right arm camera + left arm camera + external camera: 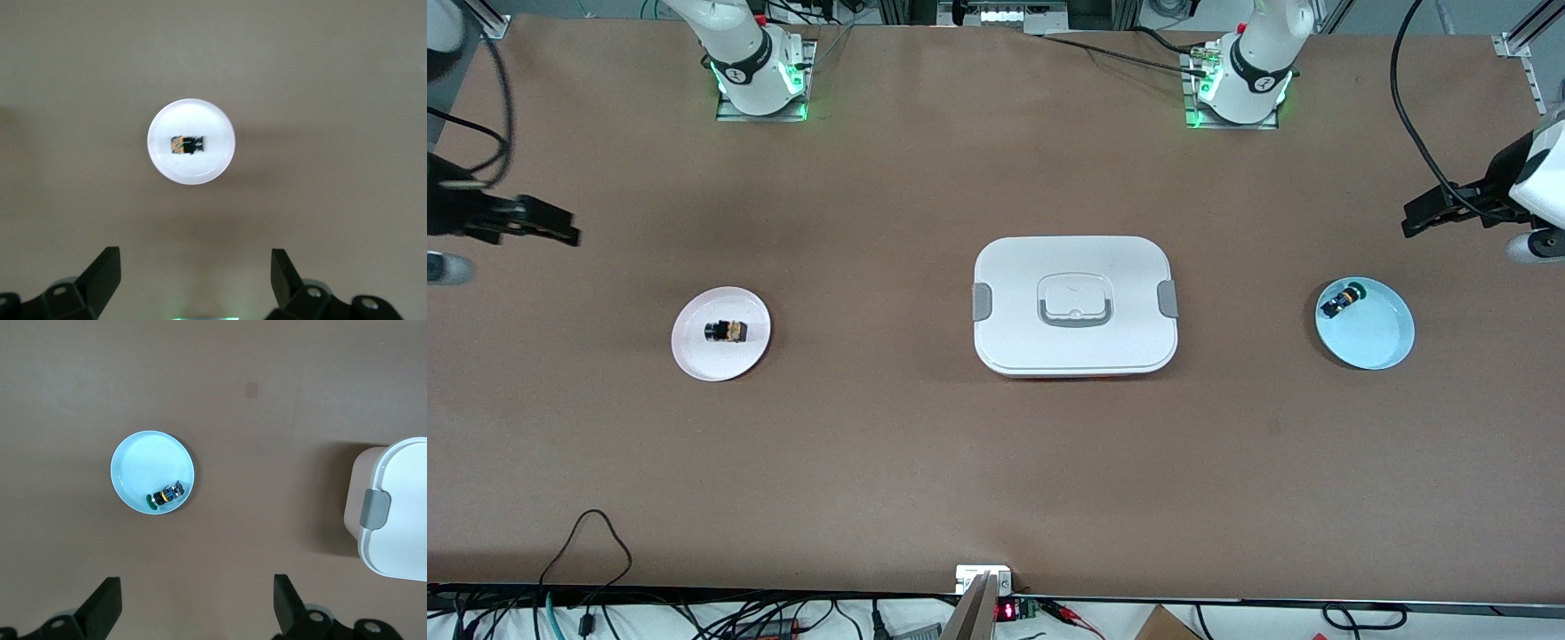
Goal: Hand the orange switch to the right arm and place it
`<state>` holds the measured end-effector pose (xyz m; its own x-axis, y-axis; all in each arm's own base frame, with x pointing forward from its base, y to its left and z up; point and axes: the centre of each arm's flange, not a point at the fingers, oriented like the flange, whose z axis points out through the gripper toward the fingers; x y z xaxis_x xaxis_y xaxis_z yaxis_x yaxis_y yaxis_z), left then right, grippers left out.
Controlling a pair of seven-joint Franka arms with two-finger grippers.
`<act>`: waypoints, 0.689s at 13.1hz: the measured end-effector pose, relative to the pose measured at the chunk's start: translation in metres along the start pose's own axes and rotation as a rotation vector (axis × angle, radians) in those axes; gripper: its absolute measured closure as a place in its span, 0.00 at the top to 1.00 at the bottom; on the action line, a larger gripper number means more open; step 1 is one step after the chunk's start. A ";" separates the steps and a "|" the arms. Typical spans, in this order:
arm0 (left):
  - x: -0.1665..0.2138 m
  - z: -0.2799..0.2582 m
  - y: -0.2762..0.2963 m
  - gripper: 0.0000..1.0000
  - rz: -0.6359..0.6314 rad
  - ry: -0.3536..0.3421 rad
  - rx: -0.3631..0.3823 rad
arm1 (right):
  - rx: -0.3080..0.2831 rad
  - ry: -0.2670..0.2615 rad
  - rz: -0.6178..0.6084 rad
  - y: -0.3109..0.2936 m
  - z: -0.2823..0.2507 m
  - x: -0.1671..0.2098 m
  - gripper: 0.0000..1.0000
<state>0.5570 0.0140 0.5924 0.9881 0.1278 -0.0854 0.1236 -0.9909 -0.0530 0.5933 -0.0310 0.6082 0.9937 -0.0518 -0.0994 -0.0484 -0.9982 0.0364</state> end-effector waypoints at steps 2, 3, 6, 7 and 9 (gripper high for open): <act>0.001 0.002 0.000 1.00 0.000 -0.003 0.000 | -0.009 0.001 0.024 0.017 0.000 0.000 1.00; 0.001 0.002 0.000 1.00 0.000 -0.004 0.000 | -0.013 -0.003 0.025 0.020 0.002 0.001 1.00; 0.001 0.002 0.000 1.00 0.000 -0.003 0.000 | -0.012 -0.002 0.023 0.021 0.017 -0.002 1.00; 0.001 0.002 0.000 1.00 0.000 -0.003 0.000 | -0.012 0.011 0.021 0.020 0.024 -0.006 1.00; 0.001 0.002 0.000 1.00 0.000 -0.004 0.000 | -0.010 0.023 0.014 0.017 0.027 -0.018 1.00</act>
<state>0.5582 0.0141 0.5905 0.9878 0.1278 -0.0893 0.1234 -0.9909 -0.0530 0.5723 -0.0478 0.5841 0.9950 -0.0647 -0.0758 -0.0612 -0.9970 0.0477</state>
